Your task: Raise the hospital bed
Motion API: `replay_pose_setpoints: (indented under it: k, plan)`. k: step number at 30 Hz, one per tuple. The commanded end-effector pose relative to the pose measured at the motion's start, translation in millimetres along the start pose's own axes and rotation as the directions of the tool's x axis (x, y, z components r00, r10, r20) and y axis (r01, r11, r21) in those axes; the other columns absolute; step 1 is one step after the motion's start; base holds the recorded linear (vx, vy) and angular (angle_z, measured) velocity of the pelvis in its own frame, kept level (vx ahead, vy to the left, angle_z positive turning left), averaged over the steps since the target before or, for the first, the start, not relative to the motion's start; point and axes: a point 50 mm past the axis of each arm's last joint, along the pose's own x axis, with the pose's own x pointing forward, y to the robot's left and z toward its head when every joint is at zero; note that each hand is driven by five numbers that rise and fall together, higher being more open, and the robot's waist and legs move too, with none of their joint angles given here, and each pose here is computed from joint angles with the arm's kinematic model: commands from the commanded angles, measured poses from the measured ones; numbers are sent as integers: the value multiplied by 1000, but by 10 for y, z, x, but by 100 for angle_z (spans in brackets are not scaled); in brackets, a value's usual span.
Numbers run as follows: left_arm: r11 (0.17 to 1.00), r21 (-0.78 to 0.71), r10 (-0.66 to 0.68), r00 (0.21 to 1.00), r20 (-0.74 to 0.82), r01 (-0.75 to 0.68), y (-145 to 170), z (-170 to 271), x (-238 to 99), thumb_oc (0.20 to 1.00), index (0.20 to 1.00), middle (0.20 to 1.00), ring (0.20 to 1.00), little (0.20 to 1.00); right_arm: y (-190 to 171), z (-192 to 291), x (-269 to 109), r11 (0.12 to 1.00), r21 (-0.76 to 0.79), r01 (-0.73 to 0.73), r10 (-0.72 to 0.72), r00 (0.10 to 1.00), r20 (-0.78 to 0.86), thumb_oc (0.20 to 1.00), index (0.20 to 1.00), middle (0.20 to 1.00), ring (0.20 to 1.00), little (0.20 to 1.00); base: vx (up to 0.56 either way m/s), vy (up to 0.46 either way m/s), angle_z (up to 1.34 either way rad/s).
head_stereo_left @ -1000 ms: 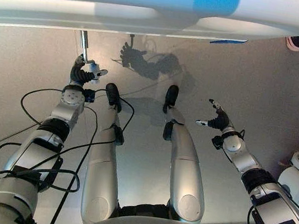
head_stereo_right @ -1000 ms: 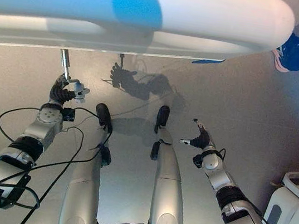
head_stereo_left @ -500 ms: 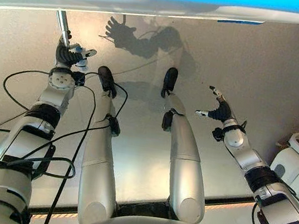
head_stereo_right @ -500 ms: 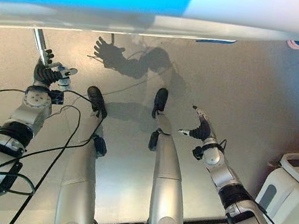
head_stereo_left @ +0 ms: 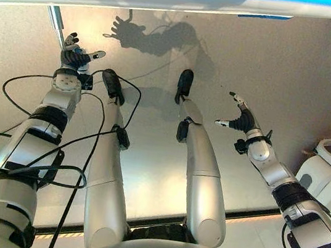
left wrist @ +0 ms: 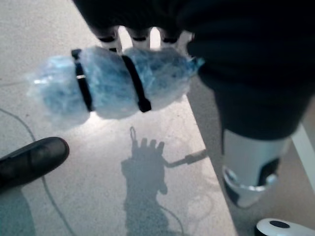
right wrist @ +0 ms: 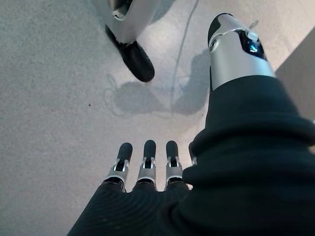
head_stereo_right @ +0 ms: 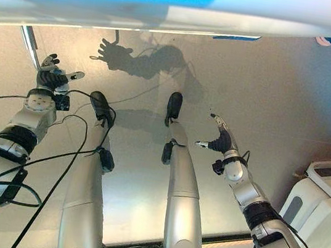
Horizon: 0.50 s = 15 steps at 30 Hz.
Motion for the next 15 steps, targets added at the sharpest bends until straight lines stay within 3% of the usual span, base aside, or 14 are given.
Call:
replay_pose_setpoints:
  k: [1,15]
  plan:
    - [999,14,35,999,10,-36,203,30,26,1000,1000,1000,1000,1000,32,40,-21,999,-34,-34,36,999,38,1000,1000,1000,1000,1000,0,0,0]
    - [999,51,19,998,-58,-16,220,-104,15,1000,1000,1000,1000,1000,22,45,-4,999,-25,-36,36,999,36,1000,1000,1000,1000,1000,5,-1,2]
